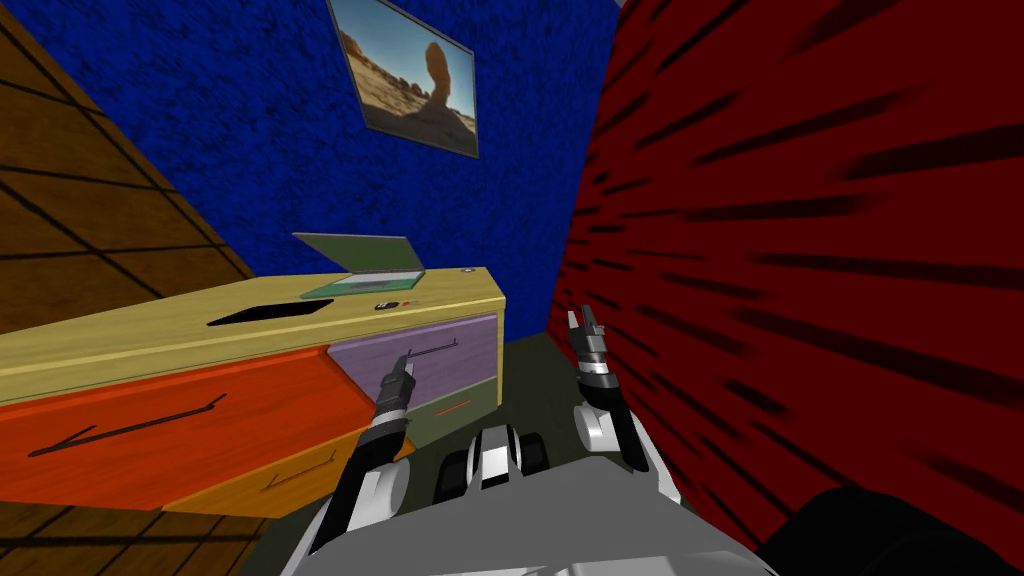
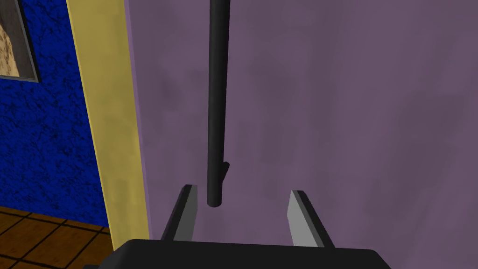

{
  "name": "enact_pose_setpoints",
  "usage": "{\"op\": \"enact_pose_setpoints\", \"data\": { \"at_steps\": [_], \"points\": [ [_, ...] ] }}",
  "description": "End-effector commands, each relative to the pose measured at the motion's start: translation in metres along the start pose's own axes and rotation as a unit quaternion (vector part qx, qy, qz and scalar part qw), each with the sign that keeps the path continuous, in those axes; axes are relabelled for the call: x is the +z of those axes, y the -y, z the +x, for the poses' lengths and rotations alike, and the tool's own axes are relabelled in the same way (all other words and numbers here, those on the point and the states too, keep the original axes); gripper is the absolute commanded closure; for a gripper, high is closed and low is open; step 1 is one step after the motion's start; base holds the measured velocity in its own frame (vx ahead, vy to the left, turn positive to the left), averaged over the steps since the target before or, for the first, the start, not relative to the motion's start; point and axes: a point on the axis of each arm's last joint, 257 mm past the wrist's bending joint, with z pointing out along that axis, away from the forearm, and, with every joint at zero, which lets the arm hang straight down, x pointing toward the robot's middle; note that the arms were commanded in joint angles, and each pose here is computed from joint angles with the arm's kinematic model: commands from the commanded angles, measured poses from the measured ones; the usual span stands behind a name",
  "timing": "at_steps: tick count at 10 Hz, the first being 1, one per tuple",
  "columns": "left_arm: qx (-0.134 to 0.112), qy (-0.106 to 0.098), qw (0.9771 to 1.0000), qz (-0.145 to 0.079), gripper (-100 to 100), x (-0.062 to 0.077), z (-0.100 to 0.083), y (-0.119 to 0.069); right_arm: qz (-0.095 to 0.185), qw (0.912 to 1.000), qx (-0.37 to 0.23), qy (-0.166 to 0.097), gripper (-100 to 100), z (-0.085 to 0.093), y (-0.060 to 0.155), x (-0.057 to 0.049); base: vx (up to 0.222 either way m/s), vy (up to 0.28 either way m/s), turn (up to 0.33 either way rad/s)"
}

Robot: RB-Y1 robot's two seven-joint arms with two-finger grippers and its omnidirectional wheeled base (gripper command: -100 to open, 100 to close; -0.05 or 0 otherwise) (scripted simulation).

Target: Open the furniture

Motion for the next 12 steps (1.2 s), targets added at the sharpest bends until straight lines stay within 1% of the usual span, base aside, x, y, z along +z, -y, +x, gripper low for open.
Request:
{"op": "enact_pose_setpoints", "data": {
  "at_steps": [1,4,6,8,9,10,12],
  "points": [
    [0.015,-0.011,0.9998,0.008,-100,0.002,-0.003,0.005,0.0,1.0,0.0,0.0,0,0.0,0.0,0.0,-0.013,-0.008,-0.003],
    [0.045,-0.032,0.9984,0.008,-100,0.004,-0.01,0.005,0.0,1.0,0.0,0.0,0,0.0,0.0,0.0,0.001,-0.002,0.0],
    [0.06,-0.043,0.9973,0.007,-100,0.005,-0.013,0.005,0.0,1.0,0.0,0.0,0,0.0,0.0,0.0,0.005,-0.007,0.0],
    [0.076,-0.053,0.9957,0.003,-100,0.005,-0.017,0.002,0.0,1.0,0.0,0.0,0,0.0,0.0,0.0,-0.001,-0.019,-0.001],
    [0.078,-0.055,0.9954,0.002,-100,0.005,-0.015,0.008,0.0,1.0,0.0,0.0,0,0.0,0.0,0.0,-0.013,-0.078,-0.008],
    [0.061,-0.044,0.9971,0.005,-100,0.004,-0.011,0.012,0.0,1.0,0.0,0.0,0,0.0,0.0,0.0,-0.004,-0.122,-0.001],
    [0.046,-0.033,0.9984,0.006,-100,0.003,-0.008,0.014,0.0,1.0,0.0,0.0,0,0.0,0.0,0.0,0.002,-0.073,0.002]
  ]
}}
